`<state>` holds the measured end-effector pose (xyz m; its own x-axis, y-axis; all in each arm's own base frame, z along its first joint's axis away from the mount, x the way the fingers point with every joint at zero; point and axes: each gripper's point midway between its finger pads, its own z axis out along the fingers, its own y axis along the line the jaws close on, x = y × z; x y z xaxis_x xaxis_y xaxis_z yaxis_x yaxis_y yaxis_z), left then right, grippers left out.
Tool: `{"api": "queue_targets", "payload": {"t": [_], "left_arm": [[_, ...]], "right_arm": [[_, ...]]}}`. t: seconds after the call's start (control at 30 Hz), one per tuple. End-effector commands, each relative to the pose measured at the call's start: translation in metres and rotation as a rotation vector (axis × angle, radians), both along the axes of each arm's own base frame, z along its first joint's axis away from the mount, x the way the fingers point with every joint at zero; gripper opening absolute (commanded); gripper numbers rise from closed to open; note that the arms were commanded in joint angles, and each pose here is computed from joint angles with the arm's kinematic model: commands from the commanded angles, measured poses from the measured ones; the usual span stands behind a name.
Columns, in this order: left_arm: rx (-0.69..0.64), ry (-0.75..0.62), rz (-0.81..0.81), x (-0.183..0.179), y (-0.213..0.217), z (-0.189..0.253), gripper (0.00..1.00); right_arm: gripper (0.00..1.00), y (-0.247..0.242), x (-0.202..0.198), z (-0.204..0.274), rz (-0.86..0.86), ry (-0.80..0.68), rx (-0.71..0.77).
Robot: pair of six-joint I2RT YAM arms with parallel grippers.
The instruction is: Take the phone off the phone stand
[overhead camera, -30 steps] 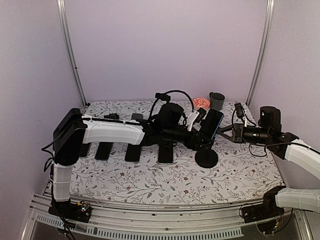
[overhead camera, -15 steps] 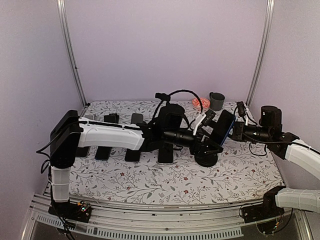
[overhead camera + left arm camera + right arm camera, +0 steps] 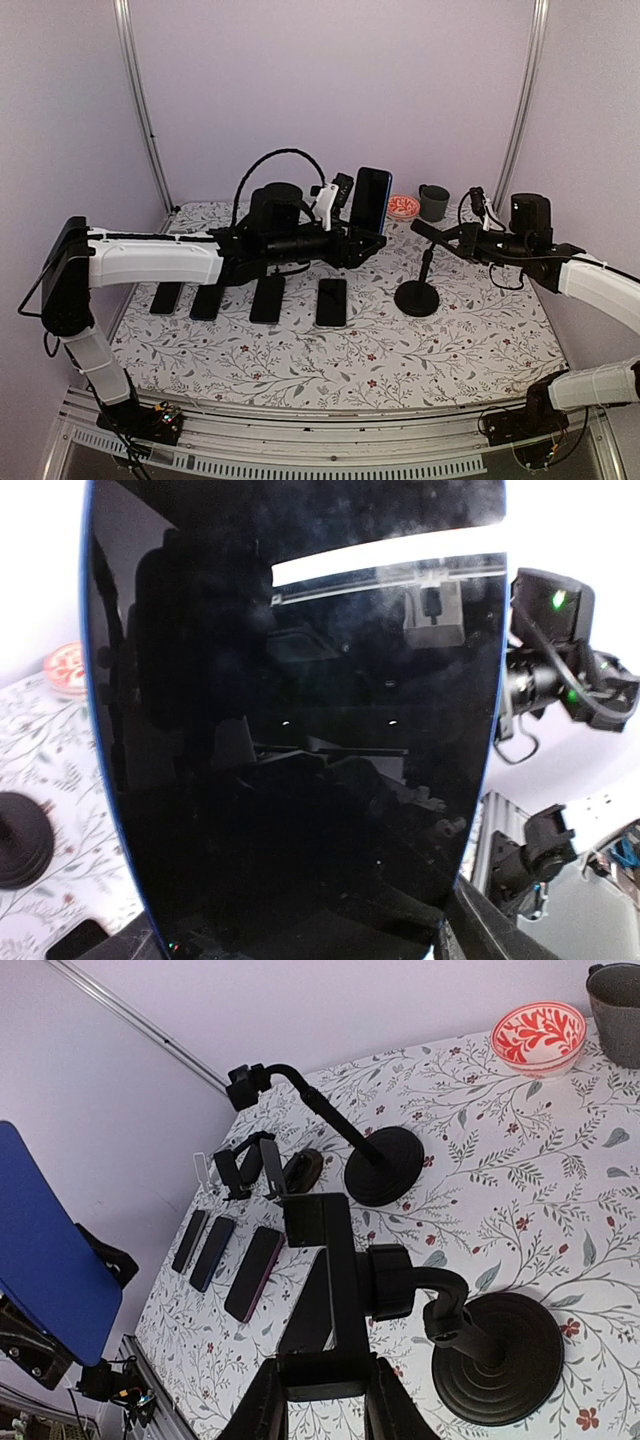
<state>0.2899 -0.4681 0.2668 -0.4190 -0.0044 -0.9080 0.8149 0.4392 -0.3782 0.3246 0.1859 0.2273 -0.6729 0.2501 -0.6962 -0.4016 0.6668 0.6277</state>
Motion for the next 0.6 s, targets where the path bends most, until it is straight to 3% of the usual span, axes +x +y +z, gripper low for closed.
{"api": "queue_targets", "payload": {"t": [0.0, 0.57], "left_arm": [[-0.027, -0.042, 0.101, 0.008, 0.021, 0.018, 0.12], [0.029, -0.035, 0.168, 0.014, 0.041, 0.0, 0.13]], "right_arm": [[0.0, 0.003, 0.037, 0.051, -0.025, -0.161, 0.042], [0.0, 0.01, 0.148, 0.03, -0.061, -0.154, 0.005]]}}
